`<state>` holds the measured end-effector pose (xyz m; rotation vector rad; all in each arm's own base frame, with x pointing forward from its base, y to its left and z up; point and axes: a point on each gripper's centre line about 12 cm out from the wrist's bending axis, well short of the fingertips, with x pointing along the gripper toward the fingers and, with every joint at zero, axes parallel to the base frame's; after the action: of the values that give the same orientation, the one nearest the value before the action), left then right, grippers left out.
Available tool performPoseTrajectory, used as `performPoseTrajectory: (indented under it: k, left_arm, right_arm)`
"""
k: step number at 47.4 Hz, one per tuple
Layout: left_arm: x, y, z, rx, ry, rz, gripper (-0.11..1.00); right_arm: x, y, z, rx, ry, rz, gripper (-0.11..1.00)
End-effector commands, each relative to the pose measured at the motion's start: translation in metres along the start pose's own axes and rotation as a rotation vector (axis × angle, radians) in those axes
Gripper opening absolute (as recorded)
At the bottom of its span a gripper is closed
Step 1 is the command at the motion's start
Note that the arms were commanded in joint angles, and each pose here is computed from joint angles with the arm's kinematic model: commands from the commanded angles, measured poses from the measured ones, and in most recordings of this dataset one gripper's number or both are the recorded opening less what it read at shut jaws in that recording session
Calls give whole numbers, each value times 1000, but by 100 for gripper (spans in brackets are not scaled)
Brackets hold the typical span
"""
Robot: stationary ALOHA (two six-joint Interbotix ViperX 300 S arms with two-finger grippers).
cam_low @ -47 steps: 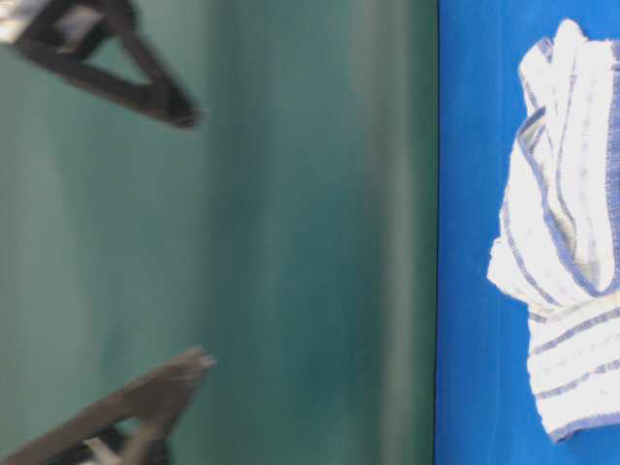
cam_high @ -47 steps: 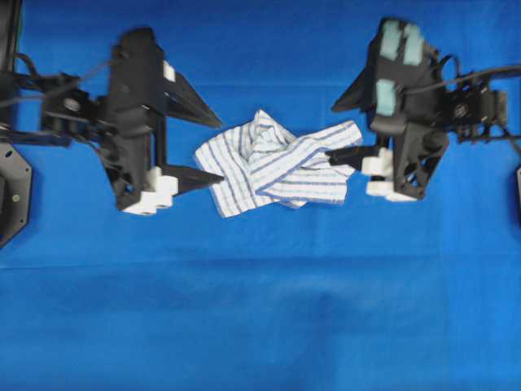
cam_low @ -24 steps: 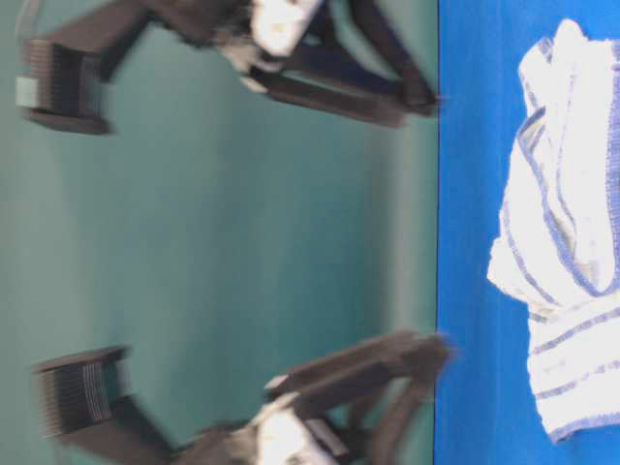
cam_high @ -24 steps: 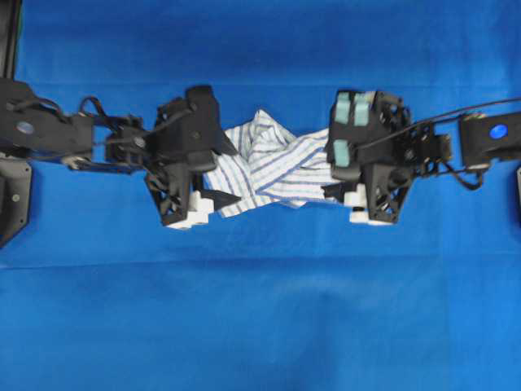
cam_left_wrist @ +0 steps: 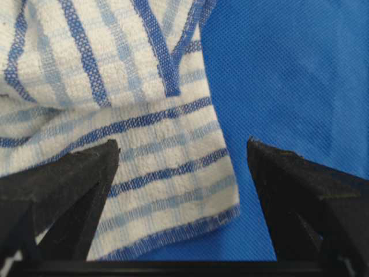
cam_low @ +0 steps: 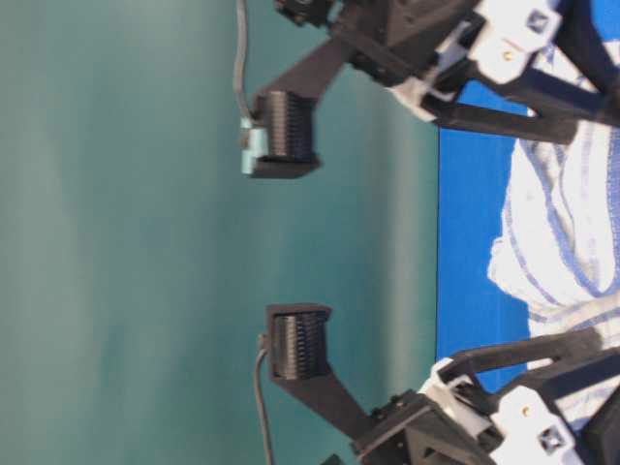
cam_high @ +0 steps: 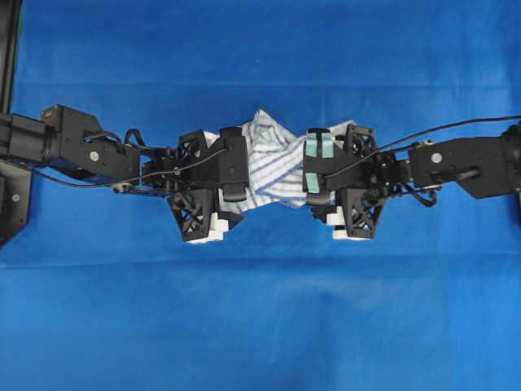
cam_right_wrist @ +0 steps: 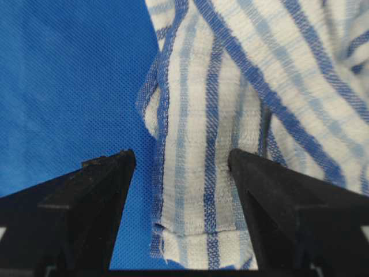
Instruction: Lift the towel with both arms.
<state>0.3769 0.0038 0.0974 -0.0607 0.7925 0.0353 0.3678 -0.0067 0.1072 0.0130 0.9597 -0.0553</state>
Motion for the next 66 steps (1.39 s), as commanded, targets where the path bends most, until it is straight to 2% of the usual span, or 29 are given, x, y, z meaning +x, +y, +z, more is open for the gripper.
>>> performPoseTrajectory:
  k: [1,10,17,20,28,32,40,45,52,66]
  left_arm:
    - [0,0,7,3,-31,0,88]
    - [3,0,4,4,-25,0,88]
    - [3,4,4,-5,-22,7,80]
    - [3,8,3,-14,-18,14,69]
    - [1,15,-3,-27,12,28,20]
    - [0,19,-6,-35,30,36,4]
    - [-8,19,3,-42,12,36,4]
    - [-25,17,20,-42,-22,32,4]
    - [-63,15,50,-44,-71,27,4]
    - [-136,10,101,-41,-163,16,4]
  right_arm:
    - [-2,-1,7,3,-27,1,68]
    - [-1,-2,7,8,-27,-1,67]
    - [-2,-4,8,9,-32,-3,64]
    - [-2,-6,8,13,-33,-5,55]
    - [-2,-7,8,15,-31,-8,10]
    - [-2,-7,8,16,-34,-8,7]
    - [-6,-7,14,20,-50,-8,7]
    - [-16,-8,24,25,-73,-12,7]
    - [-52,-11,47,38,-110,-32,7]
    - [-145,-18,94,69,-204,-76,7]
